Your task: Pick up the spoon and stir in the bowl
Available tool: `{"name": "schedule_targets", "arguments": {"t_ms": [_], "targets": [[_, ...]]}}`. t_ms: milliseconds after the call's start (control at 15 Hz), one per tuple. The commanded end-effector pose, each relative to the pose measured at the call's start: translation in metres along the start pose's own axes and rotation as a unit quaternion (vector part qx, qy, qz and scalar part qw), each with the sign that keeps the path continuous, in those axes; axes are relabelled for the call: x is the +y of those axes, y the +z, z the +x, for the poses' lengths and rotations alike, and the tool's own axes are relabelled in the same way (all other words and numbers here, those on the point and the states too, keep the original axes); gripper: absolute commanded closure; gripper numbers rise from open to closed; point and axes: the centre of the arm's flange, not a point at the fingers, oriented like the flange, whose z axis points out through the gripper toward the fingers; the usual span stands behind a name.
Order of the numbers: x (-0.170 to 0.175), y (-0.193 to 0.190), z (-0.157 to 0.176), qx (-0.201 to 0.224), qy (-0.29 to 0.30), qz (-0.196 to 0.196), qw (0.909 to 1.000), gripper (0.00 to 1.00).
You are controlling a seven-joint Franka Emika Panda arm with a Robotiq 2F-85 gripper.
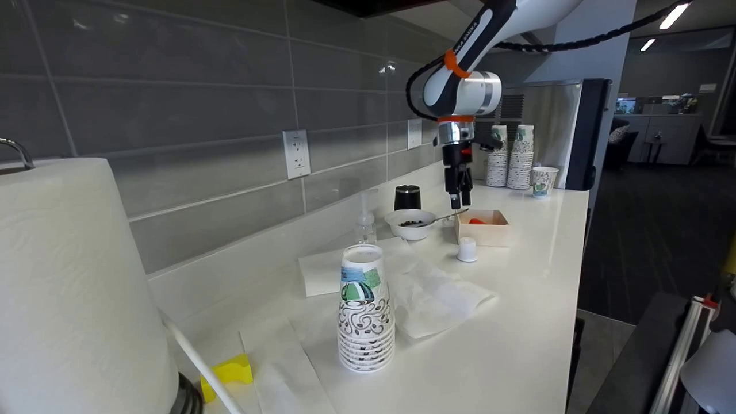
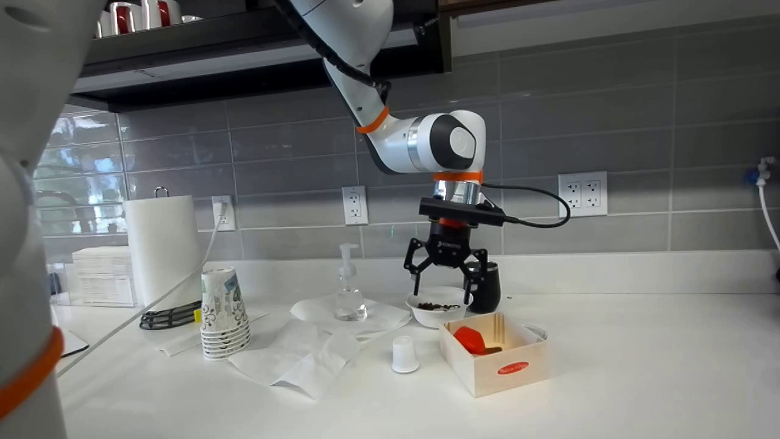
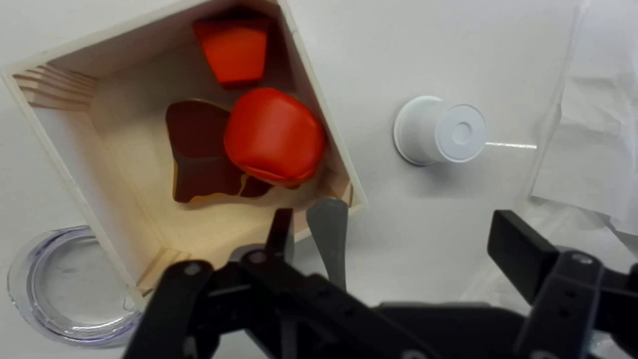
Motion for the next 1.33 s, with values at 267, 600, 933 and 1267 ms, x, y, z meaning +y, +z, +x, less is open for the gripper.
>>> {"name": "schedule_targets", "arguments": {"t_ms": [267,600,933,1267], "targets": [[0.01,0.014,0.007,-0.02,0.014,0.012,0.9996,0.0],[0.01,0.022,0.01,-0.027,0.022,0.014,0.9993,0.27],[0.011,0.018,0.011,-0.021,0.033,0.009,0.9992,0.67],[0.012,0.02,0.009,-0.02,0.039,0.009,0.999,0.98]]}}
